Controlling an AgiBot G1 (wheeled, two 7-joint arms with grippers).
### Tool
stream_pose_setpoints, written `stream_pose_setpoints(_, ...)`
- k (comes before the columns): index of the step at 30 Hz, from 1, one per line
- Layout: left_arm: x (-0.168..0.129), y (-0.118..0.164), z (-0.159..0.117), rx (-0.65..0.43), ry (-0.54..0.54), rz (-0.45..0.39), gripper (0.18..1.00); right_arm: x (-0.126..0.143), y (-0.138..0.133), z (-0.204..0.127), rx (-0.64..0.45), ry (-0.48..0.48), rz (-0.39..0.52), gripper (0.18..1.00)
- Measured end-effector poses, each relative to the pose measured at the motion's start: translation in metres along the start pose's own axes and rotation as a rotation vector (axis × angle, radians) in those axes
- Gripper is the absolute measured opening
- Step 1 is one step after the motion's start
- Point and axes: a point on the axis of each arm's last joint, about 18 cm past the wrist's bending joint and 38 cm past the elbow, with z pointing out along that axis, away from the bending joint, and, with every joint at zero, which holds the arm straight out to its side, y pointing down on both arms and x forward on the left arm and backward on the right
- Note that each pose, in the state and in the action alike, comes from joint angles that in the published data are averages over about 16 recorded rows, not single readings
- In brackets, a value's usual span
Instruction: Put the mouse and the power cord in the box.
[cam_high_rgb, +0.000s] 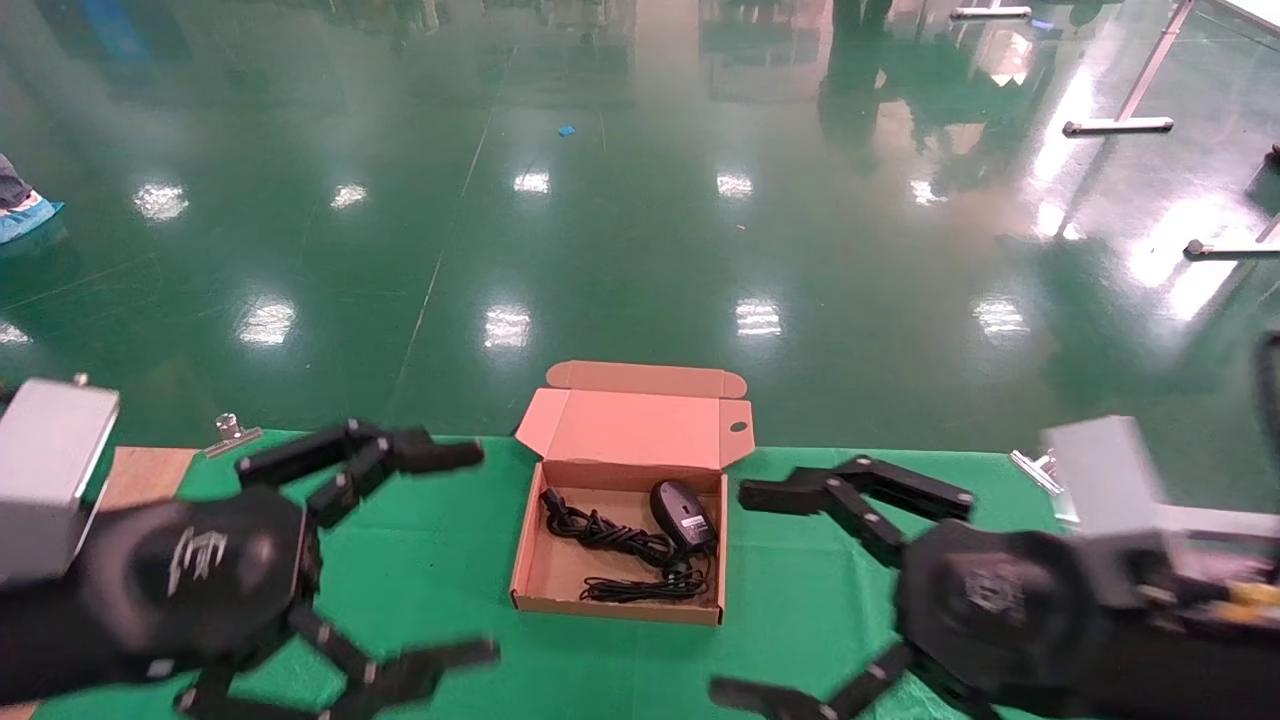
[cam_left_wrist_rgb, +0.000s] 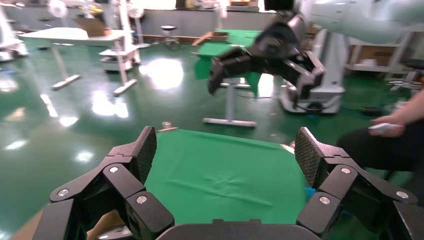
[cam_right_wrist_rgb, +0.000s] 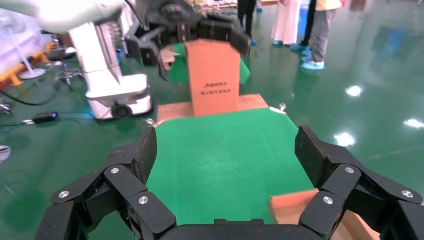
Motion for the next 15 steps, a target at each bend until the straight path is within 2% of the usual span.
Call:
stream_pose_setpoints(7,0.022,-0.008,0.004,-0.013,0.072,-0.026,1.001,-0.019,-0.020,-0.022,0.021,-0.038,-0.015,1.001)
stream_pose_setpoints(15,0.029,-0.010,0.005,-0.017,0.092,-0.031,1.001,-0.025,-0.025,-0.027,0.026,-0.050,-0.022,1.001)
